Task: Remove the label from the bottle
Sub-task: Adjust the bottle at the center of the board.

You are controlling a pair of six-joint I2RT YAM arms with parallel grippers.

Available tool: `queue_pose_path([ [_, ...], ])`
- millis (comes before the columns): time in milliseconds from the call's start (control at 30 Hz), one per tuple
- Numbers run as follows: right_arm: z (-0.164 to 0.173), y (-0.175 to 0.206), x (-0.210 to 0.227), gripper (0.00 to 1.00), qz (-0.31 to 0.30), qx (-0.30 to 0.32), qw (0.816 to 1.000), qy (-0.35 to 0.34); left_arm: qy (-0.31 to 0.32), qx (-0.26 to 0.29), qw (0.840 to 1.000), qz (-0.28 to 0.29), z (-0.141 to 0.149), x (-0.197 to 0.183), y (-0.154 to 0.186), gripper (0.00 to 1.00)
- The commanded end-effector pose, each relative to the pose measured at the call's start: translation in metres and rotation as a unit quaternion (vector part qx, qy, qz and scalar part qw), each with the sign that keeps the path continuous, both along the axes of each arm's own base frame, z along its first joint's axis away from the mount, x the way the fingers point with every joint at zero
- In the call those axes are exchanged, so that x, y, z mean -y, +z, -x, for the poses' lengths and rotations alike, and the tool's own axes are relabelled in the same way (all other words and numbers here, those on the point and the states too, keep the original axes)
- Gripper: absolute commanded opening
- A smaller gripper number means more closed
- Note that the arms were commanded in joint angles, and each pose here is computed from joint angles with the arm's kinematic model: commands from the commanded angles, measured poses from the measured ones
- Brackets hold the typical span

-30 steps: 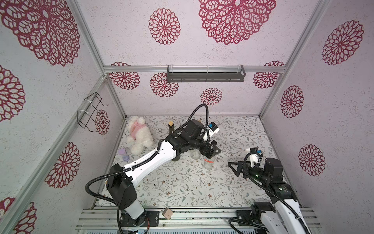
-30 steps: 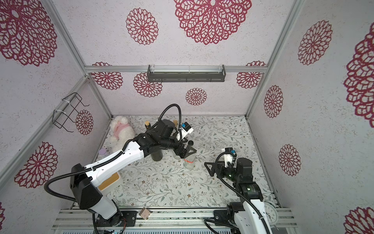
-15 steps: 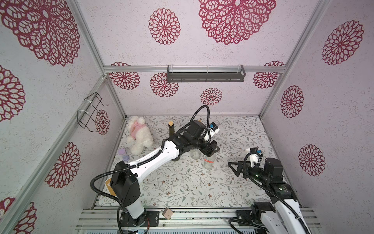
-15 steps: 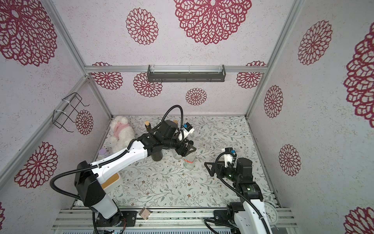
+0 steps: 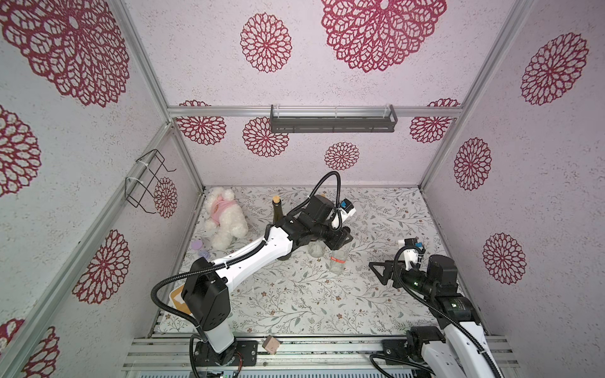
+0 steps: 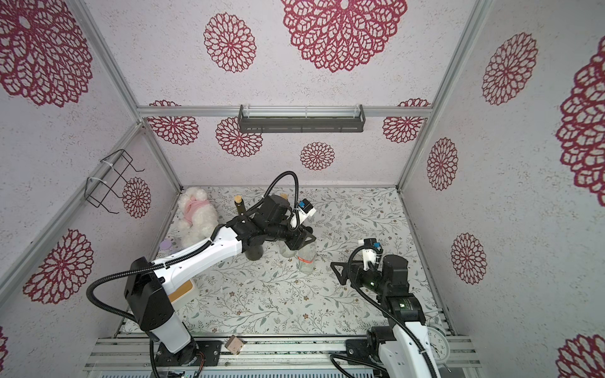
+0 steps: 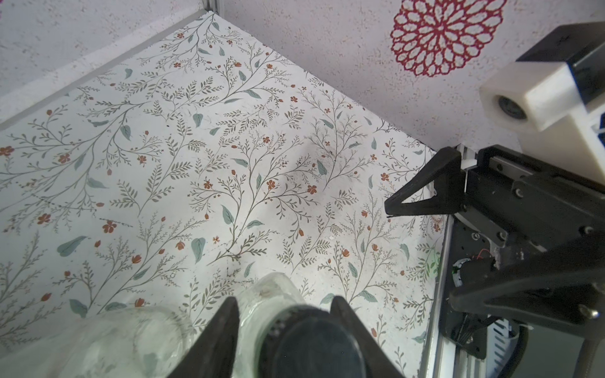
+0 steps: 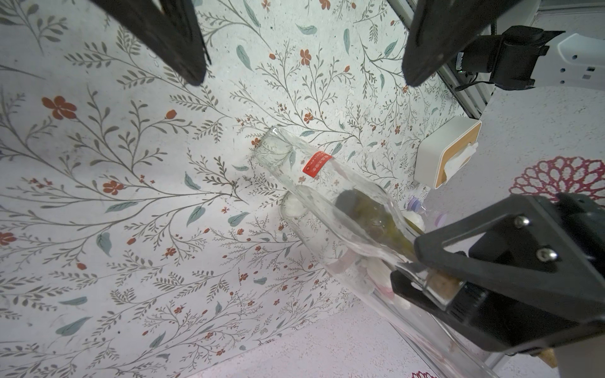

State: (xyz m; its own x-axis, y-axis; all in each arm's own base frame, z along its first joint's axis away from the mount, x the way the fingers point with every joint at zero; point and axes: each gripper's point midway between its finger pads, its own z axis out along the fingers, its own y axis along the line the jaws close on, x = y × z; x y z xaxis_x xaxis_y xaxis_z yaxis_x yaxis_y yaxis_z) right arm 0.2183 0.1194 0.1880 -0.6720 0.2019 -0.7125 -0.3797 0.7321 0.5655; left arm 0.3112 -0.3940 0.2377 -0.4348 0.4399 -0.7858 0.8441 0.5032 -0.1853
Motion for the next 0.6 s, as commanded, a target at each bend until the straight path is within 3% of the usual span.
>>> queue_pose_path([
  [0, -0.002, 0.000, 0.003, 0.96, 0.001, -0.001, 1.000, -0.009, 0.007, 0.024, 1.000, 0.007, -0.009, 0.004, 0.010, 0.44],
  [333, -0.003, 0.009, 0.003, 0.96, 0.006, 0.003, 1.000, -0.010, 0.044, 0.049, 0.998, -0.016, -0.006, 0.004, 0.020, 0.30],
  [567, -0.014, 0.011, 0.018, 0.97, 0.041, -0.005, 0.998, -0.049, 0.162, 0.055, 0.985, -0.004, -0.016, -0.003, 0.043, 0.20],
])
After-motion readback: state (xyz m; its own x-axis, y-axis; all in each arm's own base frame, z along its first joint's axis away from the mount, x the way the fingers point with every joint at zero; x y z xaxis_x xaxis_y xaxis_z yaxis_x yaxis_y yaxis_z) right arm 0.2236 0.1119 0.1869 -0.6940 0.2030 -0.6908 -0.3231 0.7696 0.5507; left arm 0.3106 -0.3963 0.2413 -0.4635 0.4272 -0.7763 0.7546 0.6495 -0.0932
